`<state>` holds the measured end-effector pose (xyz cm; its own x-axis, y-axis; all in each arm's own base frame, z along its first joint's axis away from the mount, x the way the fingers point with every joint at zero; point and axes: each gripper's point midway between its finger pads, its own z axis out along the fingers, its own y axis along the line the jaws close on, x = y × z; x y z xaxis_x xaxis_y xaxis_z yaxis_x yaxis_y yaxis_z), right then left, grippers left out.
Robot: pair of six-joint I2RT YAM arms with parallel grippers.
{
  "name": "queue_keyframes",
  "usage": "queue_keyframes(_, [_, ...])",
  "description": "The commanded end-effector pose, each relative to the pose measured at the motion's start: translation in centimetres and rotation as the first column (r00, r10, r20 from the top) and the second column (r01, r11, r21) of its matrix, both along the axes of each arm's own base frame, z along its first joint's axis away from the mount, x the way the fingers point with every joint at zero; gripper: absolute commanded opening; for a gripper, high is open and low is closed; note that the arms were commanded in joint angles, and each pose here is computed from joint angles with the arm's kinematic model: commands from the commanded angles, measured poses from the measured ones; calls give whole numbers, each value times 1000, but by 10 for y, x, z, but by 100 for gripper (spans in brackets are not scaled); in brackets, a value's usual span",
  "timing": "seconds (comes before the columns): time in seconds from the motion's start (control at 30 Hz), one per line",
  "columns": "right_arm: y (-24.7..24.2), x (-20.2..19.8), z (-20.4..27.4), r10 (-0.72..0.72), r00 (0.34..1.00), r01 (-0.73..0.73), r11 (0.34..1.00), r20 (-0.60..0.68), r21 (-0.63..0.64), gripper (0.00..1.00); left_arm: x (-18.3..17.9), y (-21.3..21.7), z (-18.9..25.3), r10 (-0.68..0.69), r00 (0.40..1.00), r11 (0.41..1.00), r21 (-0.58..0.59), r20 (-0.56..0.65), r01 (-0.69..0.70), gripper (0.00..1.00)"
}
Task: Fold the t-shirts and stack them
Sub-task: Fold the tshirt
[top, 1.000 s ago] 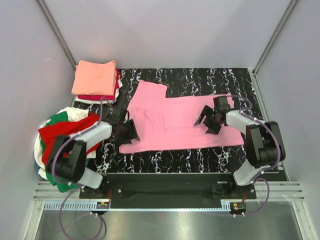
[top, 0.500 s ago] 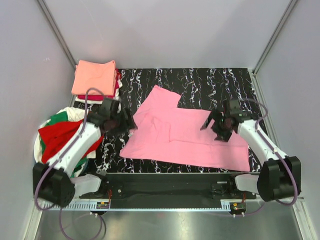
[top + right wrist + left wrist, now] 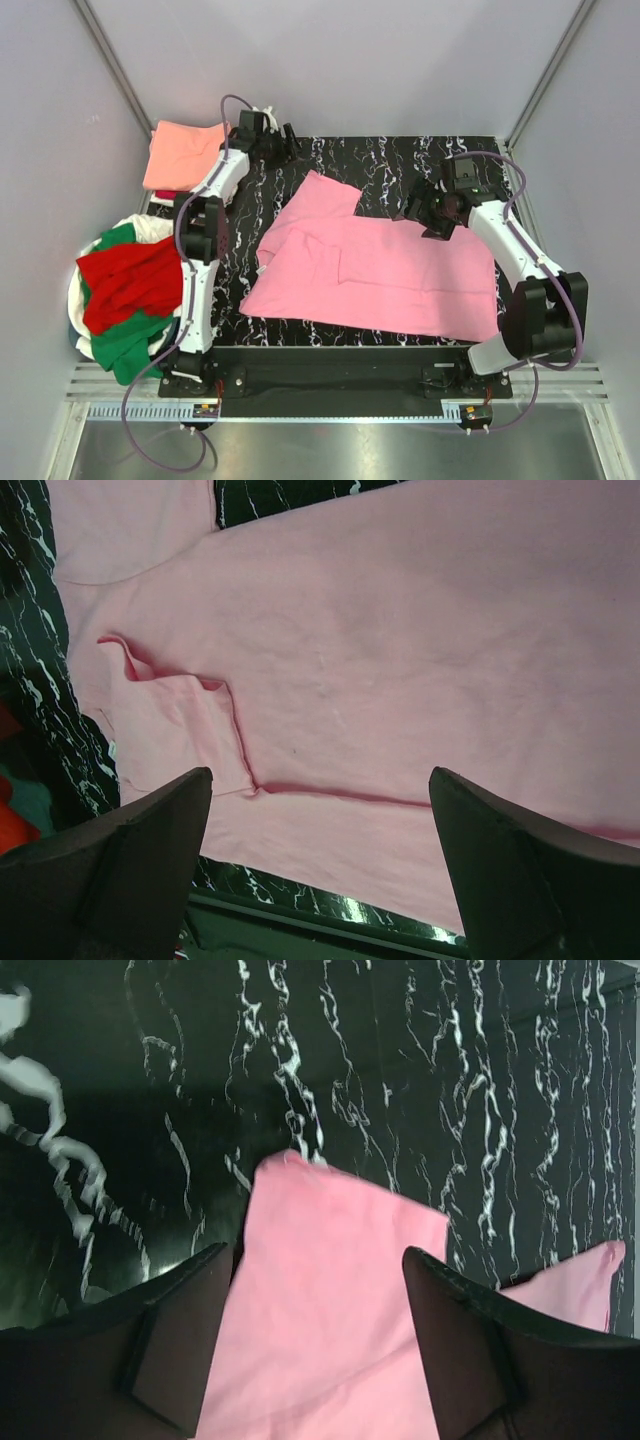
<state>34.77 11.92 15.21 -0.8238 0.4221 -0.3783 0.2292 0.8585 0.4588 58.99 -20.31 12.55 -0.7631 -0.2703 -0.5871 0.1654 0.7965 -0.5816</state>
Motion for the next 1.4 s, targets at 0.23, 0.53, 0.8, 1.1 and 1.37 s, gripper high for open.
queue_keyframes(0.23, [2, -11, 30, 27, 994, -30, 999, 107, 22, 97, 31, -37, -52, -68, 997, 980, -190, -38, 59, 73])
queue_keyframes(0.53, [-4, -27, 52, 31, 991, -32, 999, 132, 3, 98, 2, -69, -78, -87, 989, 987, -143, -118, 70, 67])
queue_keyframes(0.8, [-35, -39, 3, -81, 997, 81, 993, 7, -88, 98, 8, -69, -89, -52, 990, 993, -115, -130, 37, 40])
queue_keyframes(1.1, [-72, -42, -47, -199, 975, 197, 980, -99, -26, 97, 10, -66, -95, -61, 992, 995, -86, -114, 51, 0])
queue_keyframes(1.37, [-103, -33, -67, -330, 937, 324, 943, -116, -69, 96, 15, -51, -38, -26, 999, 995, -101, -32, 23, 0])
